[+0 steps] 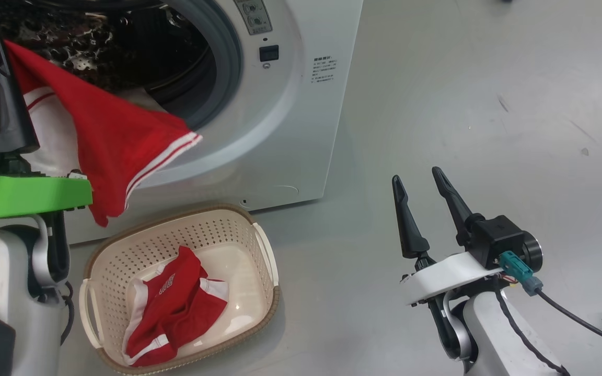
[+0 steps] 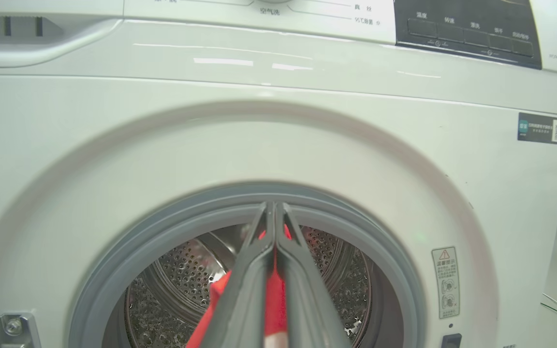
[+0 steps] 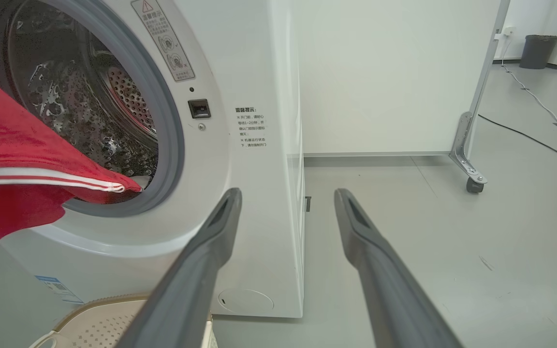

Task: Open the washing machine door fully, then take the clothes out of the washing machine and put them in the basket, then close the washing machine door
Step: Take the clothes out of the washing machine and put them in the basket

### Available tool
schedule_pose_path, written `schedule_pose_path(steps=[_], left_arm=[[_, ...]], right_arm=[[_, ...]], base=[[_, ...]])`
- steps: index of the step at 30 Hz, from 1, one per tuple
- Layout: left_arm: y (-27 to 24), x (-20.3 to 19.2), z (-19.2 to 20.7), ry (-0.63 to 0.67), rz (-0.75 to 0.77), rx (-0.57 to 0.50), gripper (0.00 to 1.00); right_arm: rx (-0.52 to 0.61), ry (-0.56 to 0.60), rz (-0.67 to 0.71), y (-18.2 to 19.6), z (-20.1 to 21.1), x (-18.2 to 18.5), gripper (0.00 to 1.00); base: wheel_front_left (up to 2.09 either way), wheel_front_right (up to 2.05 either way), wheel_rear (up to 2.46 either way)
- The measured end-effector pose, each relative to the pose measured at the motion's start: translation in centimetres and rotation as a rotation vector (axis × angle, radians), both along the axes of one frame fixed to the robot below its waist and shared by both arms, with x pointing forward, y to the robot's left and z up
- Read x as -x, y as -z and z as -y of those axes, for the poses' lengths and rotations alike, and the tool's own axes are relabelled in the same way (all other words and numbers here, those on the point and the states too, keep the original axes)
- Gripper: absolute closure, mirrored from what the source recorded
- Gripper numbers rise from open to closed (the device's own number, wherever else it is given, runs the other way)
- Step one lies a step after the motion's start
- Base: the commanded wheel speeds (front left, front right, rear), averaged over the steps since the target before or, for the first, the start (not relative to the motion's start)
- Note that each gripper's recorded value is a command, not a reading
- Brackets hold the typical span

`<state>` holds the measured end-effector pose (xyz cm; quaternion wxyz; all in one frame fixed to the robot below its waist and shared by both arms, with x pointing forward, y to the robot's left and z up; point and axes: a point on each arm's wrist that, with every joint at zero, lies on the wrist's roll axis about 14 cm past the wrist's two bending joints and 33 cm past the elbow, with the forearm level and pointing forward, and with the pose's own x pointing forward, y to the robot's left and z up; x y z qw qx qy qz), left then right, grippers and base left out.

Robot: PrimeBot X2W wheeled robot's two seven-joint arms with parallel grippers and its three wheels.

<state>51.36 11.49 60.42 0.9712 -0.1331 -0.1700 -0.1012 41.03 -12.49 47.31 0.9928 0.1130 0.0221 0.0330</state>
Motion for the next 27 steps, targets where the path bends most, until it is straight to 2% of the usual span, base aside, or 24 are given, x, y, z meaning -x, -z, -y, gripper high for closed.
schedule_pose_path(steps=[18,27], left_arm=[[-6.1,5.0,-1.3,-0.036,0.167,0.006,1.0],[-1.6,5.7,-0.7,-0.015,0.009,-0.019,1.0]], right_arm=[[-0.013,-0.045,0.04,-1.5,-1.3,1.3,0.0],[-0.015,-0.046,0.04,-1.4,-1.3,1.4,0.0]], base=[[0.0,0.0,0.0],[0.0,0.0,0.0]])
